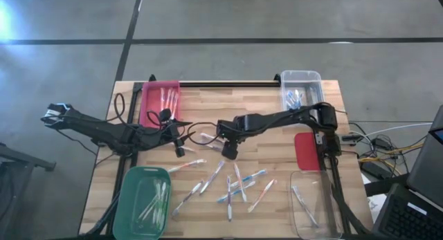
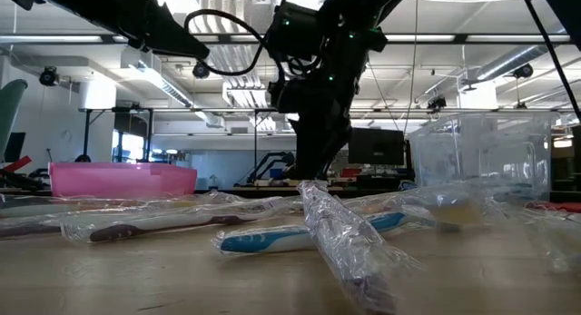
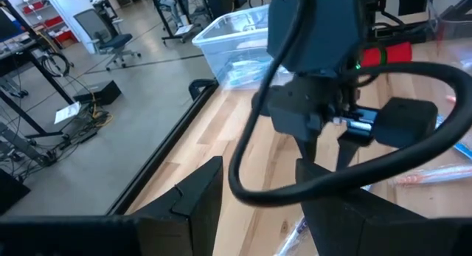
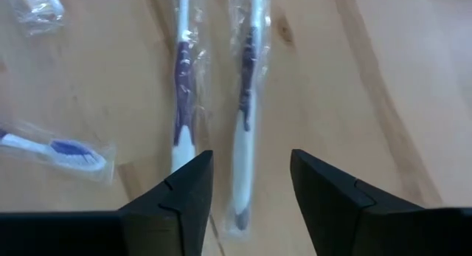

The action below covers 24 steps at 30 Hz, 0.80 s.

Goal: Pick & Place Toothbrushes
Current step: Put the violet toothbrush into the bottom transparent bin

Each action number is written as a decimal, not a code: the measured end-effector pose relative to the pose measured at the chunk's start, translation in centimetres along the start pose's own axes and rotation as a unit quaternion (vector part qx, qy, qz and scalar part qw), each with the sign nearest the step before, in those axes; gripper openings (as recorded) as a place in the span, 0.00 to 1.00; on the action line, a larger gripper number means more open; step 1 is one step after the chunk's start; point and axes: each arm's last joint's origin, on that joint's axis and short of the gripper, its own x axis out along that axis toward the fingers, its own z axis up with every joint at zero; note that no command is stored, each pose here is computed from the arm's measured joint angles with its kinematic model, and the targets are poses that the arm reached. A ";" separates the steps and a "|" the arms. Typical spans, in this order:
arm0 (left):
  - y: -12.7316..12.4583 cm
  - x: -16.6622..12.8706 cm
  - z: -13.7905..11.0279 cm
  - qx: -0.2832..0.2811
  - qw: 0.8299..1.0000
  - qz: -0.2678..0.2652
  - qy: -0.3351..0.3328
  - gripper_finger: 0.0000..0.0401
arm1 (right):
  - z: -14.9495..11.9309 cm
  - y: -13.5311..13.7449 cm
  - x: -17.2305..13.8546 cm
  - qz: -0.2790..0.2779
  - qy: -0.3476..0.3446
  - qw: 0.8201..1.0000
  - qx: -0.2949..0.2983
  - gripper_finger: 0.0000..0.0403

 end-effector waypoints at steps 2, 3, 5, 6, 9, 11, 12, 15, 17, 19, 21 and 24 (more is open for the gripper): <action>0.0 0.0 -0.1 0.002 1.000 0.000 0.002 0.44 | 0.0 0.1 0.4 0.001 0.001 1.000 -0.001 0.45; 0.0 0.0 -0.1 0.002 1.000 0.000 0.003 0.44 | -0.1 0.2 0.7 0.001 0.003 1.000 -0.002 0.45; 0.0 0.0 -0.1 0.002 1.000 0.000 0.003 0.44 | -0.1 0.2 0.9 0.001 0.002 1.000 -0.002 0.46; 0.0 0.0 -0.1 0.002 1.000 0.000 0.003 0.44 | -0.1 0.2 1.0 0.000 0.003 1.000 -0.002 0.46; 0.0 0.0 -0.1 0.004 1.000 0.000 0.005 0.44 | 0.1 0.3 1.1 0.006 -0.013 1.000 -0.001 0.45; 0.0 0.0 -0.1 0.005 1.000 0.000 0.006 0.44 | 0.1 0.3 1.1 0.006 -0.014 1.000 -0.001 0.44; 0.0 0.0 -0.1 0.005 1.000 0.000 0.006 0.44 | 0.1 0.3 1.1 0.007 -0.017 1.000 -0.001 0.43; 0.0 0.0 -0.1 0.005 1.000 0.000 0.006 0.44 | 0.2 0.3 1.1 0.007 -0.018 1.000 -0.001 0.41; 0.0 0.0 -0.1 0.005 1.000 0.000 0.006 0.44 | 0.1 0.3 1.1 0.007 -0.017 1.000 -0.001 0.39; 0.0 0.0 -0.1 0.003 1.000 0.000 0.006 0.44 | 0.2 0.3 1.0 0.007 -0.019 1.000 -0.001 0.37; 0.0 0.0 -0.1 0.000 1.000 0.000 0.005 0.44 | 0.2 0.4 0.7 0.008 -0.021 1.000 -0.001 0.36; 0.0 0.0 -0.2 0.013 1.000 0.000 0.007 0.44 | 0.3 0.5 -0.1 0.010 -0.029 1.000 -0.006 0.33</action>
